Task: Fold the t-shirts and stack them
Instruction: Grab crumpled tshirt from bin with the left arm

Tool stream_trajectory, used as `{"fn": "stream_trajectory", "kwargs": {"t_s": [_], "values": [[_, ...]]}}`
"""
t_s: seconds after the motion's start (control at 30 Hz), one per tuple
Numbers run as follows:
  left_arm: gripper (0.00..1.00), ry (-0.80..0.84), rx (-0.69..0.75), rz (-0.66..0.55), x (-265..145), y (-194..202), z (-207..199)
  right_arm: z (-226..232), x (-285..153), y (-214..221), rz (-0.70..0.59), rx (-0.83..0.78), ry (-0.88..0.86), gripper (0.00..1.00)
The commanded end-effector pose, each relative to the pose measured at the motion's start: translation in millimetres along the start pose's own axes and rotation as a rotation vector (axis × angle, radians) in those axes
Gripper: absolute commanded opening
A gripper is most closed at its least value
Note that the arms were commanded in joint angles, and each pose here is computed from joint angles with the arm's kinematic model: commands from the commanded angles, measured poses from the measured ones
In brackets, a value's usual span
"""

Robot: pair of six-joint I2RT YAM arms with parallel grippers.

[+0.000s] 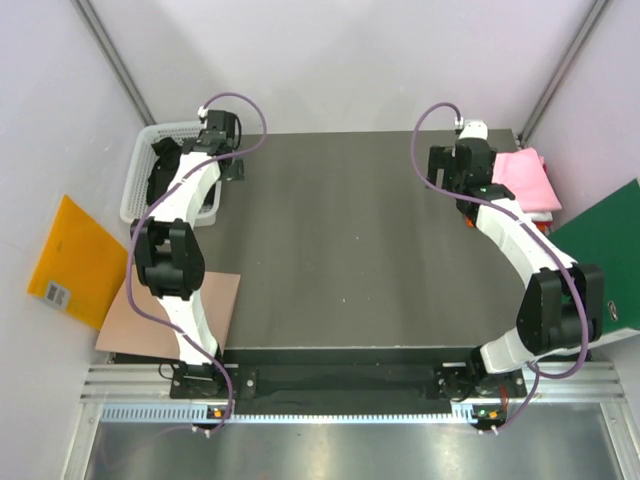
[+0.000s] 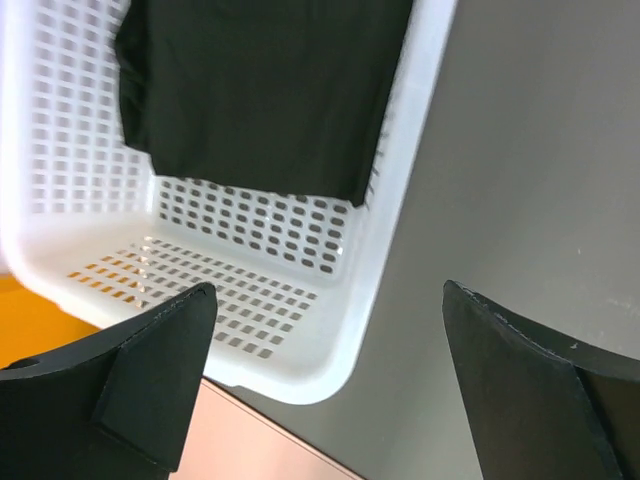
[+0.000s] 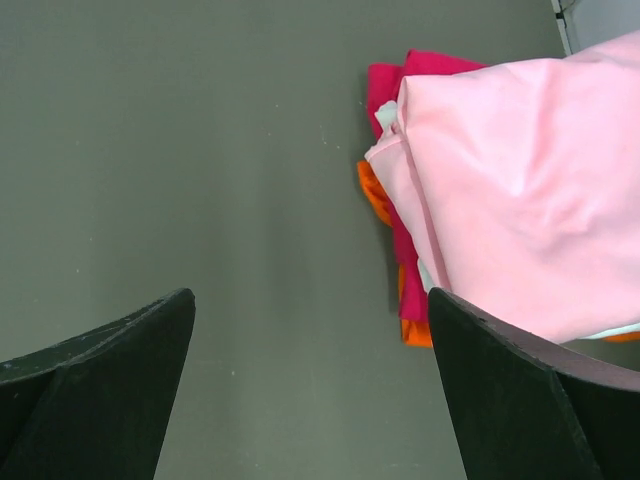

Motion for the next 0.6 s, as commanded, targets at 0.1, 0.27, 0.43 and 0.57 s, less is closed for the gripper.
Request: {"fn": "stream_trajectory", "kwargs": {"t_s": [0.1,0.27,0.43,0.57], "values": [[0.99,-0.08,-0.088,-0.156,-22.0,-38.3,17.1,5.9,-3.8,-28.3,-0.063,0.028,-0.018,1.0],[0.99,-0.248,-0.124,-0.121,-8.2,-41.9,33.0,5.9,-1.4,-31.8,-0.062,0.02,-0.018,1.0],[0.99,-0.265,-0.098,-0.023,22.3,-35.3,33.5,6.1,0.7,-39.6,-0.072,0.016,-0.023,1.0],[0.99,-0.267,-0.198,-0.082,24.6,-58.9,46.1,10.8,2.9,-44.0,-0.075,0.015,-0.038,1.0]]}}
Point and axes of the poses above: each gripper's point midway between its finger pads, its own x axis out along the fingers, its own z axis along the line the jaws close on, y = z × x, the point moved 3 cm from there along -x, back along the fingers, and after that the axes turned 14 degrees about -x, right-handed, at the moved point
